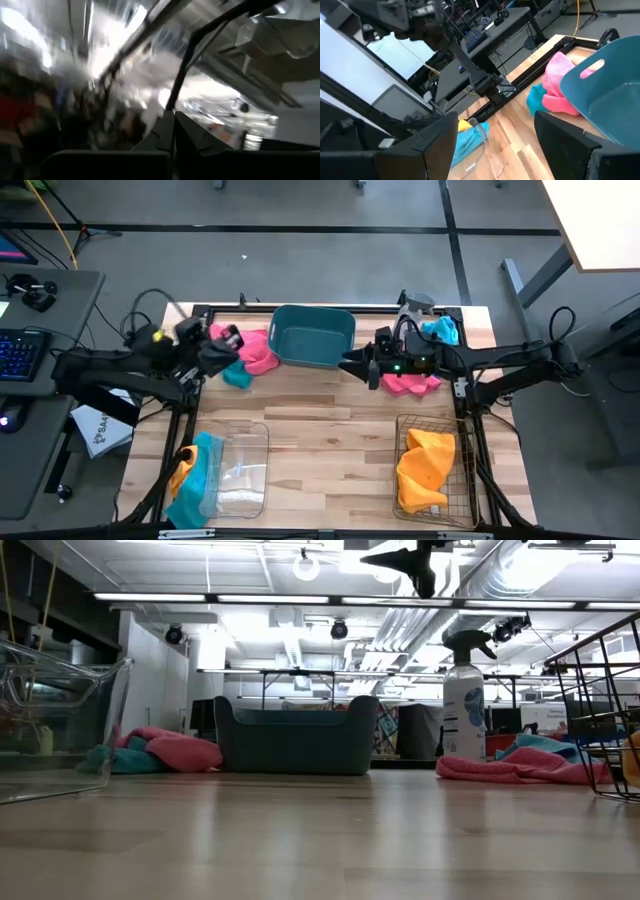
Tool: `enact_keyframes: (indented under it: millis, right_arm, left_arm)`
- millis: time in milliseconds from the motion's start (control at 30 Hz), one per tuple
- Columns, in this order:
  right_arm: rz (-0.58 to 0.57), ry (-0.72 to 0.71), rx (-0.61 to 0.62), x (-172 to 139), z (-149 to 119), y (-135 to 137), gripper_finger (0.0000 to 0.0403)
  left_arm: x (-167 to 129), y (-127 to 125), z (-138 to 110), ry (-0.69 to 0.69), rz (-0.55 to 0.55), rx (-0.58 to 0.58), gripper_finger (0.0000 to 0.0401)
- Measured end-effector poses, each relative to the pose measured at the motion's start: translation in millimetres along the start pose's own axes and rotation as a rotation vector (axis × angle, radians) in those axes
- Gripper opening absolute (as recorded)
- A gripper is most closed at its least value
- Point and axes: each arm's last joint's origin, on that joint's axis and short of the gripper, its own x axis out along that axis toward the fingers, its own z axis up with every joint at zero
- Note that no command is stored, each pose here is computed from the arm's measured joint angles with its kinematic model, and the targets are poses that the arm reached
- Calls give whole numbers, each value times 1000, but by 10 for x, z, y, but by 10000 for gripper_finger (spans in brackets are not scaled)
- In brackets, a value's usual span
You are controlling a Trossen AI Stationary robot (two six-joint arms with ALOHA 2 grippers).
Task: Sort microfiber towel by color & place in baskets
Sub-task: Put the orange microfiber towel into the wire basket
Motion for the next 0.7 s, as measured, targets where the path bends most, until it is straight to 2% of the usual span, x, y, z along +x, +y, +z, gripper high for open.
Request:
enact_keyframes:
  millis: [100, 233, 300, 400, 500, 600, 700]
  right_arm:
    - [0, 0, -27, 0, 0, 0, 259]
    - [-9, 13, -58, 0, -12, -10, 259]
    - [-12, 17, -58, 0, -16, -13, 259]
    - [-21, 28, -60, -1, -27, -21, 259]
    - [-34, 44, -61, -1, -42, -34, 259]
    - [-44, 58, -62, -3, -55, -45, 259]
    - [-55, 73, -76, -4, -69, -56, 259]
  left_arm:
    - [24, 5, -60, 323, 126, -171, 28]
    - [-124, -100, -253, 768, 302, -371, 76]
    - [-228, -161, -382, 941, 383, -480, 101]
    - [-382, -271, -532, 1145, 474, -582, 130]
    - [-536, -323, -677, 1343, 628, -616, 147]
    - [-666, -353, -815, 1532, 815, -603, 152]
    - [-723, -392, -936, 1674, 937, -572, 152]
